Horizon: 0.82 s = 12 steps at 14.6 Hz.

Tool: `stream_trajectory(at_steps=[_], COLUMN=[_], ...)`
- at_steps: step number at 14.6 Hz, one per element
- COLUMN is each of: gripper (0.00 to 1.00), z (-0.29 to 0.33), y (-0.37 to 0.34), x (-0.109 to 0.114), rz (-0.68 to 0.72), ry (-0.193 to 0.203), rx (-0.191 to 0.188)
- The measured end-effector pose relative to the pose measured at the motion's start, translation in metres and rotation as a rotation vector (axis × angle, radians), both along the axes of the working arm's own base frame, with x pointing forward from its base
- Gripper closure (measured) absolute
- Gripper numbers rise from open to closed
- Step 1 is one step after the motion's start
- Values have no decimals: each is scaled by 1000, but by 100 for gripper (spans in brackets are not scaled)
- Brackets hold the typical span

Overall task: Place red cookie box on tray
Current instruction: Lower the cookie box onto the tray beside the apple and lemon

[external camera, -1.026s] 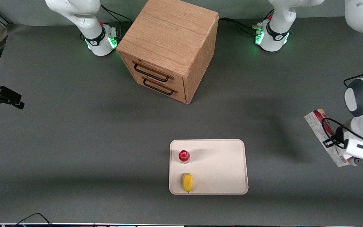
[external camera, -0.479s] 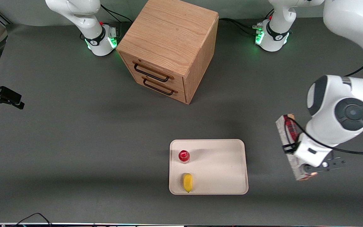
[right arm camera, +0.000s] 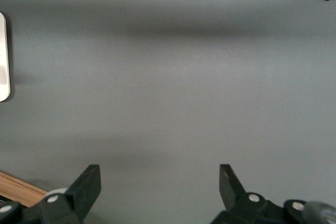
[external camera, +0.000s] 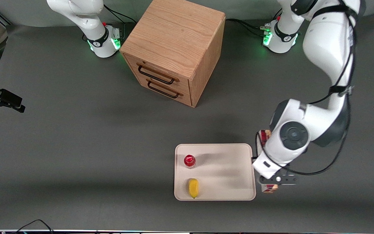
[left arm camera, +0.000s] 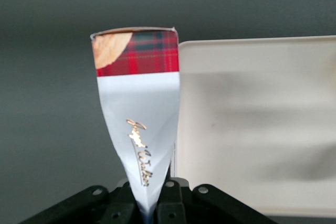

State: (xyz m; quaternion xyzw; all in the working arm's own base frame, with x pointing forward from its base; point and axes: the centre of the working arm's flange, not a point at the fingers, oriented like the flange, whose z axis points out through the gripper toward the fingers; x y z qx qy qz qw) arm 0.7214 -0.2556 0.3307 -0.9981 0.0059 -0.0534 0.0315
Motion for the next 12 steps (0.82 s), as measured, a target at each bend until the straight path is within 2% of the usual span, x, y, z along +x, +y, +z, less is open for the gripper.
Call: stream_trajectory(at_steps=[4,7,12], gripper=[91,91,91], z=[-52,-80,-104], y=[-16,-20,-23], x=[6,6,5], rz=[-5,-7,-3], ry=[-7,5,-2], rx=[-33,-31,-24])
